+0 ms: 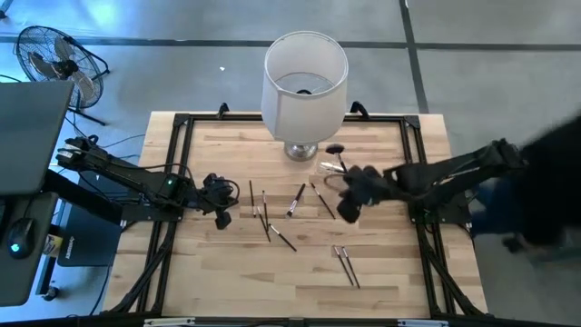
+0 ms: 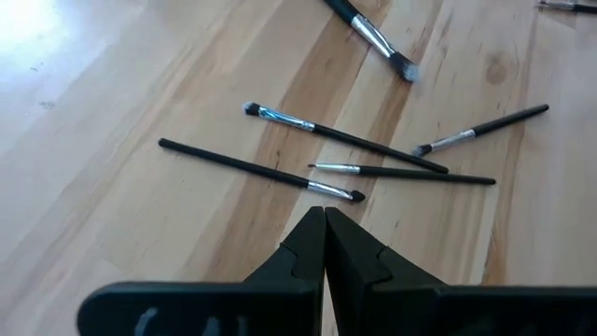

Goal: Put items in baskets/containers
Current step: Put the black eyeshadow brush into the transparent organizer

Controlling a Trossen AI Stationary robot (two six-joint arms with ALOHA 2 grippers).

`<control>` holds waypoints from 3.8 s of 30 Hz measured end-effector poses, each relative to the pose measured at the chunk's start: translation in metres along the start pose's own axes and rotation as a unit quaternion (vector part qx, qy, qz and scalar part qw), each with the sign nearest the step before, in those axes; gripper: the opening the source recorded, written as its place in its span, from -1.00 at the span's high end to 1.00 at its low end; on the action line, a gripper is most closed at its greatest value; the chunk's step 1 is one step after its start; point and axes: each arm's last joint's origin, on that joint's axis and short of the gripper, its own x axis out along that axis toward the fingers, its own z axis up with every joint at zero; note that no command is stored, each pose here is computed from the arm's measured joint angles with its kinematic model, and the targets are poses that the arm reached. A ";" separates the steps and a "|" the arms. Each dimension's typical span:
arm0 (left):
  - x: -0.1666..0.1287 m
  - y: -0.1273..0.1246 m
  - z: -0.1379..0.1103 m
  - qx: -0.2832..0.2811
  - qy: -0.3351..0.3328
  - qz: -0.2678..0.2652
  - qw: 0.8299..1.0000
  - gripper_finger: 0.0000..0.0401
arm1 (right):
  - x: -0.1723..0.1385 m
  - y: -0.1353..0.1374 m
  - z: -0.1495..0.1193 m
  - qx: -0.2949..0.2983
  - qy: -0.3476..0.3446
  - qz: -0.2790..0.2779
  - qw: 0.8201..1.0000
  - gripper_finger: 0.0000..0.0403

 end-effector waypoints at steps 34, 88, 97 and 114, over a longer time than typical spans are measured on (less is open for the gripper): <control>0.019 -0.007 -0.007 0.412 0.047 -0.028 0.910 0.33 | 0.073 0.086 -0.090 0.166 0.004 0.048 0.985 1.00; 0.123 0.024 0.044 0.356 0.315 -0.024 0.879 0.90 | 0.080 0.082 -0.069 0.091 -0.067 0.039 0.993 1.00; 0.122 0.020 0.041 0.224 0.332 -0.048 0.915 0.97 | 0.097 0.077 -0.019 0.059 -0.129 0.091 0.986 1.00; 0.117 -0.005 0.029 0.193 0.350 -0.072 0.914 1.00 | 0.197 0.111 0.023 -0.185 -0.035 -0.019 0.982 1.00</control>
